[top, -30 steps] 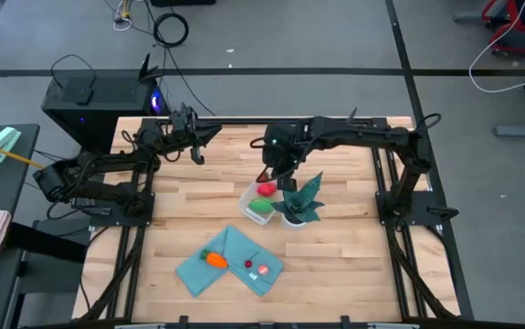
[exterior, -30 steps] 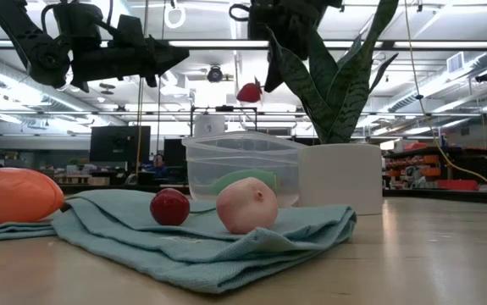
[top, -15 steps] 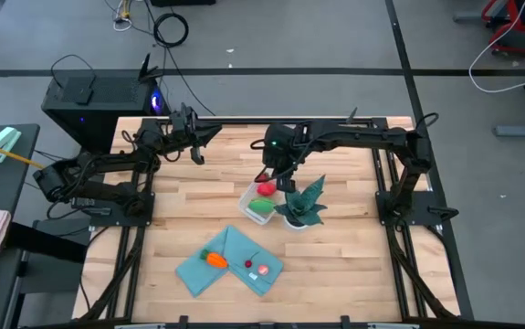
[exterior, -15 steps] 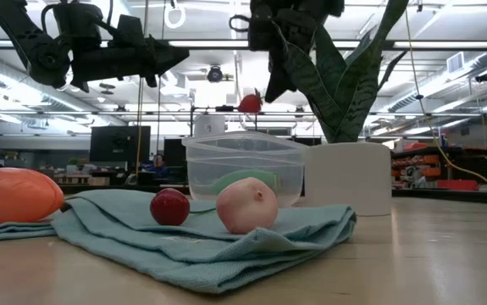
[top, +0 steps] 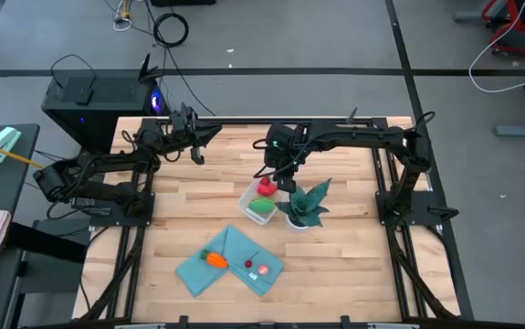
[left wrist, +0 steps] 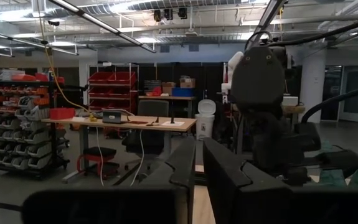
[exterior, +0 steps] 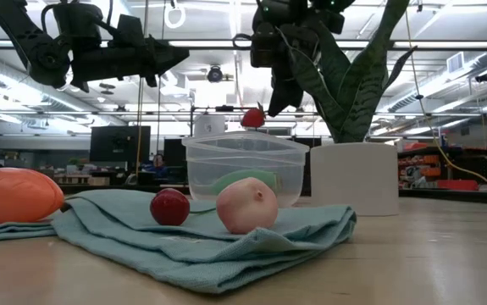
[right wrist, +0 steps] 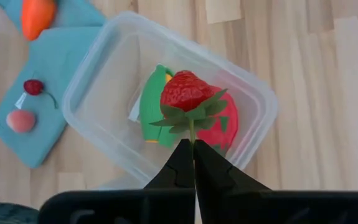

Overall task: Pick and placing Produce into tupperware
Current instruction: Put the strawberry into the container, then put the peach into the container

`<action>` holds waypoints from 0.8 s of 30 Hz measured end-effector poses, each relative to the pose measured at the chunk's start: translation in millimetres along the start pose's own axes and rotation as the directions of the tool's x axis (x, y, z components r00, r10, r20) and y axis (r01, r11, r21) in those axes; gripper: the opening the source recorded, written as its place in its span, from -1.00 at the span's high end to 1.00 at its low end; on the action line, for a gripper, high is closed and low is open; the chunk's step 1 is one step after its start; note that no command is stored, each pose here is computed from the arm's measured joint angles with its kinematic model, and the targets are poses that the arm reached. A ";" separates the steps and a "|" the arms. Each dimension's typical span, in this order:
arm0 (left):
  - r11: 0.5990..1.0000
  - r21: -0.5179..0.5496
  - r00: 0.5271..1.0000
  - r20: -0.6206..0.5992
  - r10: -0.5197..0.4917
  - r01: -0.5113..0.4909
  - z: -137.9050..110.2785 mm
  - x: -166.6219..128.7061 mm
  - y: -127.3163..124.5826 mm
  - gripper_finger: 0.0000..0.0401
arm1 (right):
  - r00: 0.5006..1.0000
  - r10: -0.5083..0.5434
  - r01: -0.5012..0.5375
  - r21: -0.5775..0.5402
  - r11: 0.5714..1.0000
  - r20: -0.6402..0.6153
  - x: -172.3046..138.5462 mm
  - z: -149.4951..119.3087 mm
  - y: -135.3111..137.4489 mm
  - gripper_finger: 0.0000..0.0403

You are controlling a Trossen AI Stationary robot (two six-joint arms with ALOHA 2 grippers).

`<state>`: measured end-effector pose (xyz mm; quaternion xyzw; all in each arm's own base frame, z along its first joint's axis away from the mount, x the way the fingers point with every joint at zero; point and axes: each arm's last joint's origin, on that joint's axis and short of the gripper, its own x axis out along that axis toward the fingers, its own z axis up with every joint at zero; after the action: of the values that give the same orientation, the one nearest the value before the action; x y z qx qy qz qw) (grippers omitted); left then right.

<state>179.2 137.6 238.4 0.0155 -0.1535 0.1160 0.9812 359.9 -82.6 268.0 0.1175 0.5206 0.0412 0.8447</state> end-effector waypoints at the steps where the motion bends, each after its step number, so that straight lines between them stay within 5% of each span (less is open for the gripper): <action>1: 1.000 0.000 1.000 0.000 0.000 0.000 0.0 0.0 0.0 0.82 | 1.000 0.006 -0.006 0.001 1.000 0.001 0.0 0.0 0.1 1.00; 24: 1.000 -0.001 1.000 0.000 0.000 0.000 0.0 0.0 0.0 0.83 | 0.993 -0.035 0.040 -0.042 0.998 0.116 -19.8 18.7 -4.6 0.48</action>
<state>179.2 137.6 238.4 0.0148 -0.1535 0.1159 0.9812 367.3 -93.8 292.2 0.0910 0.4721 0.0298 0.8763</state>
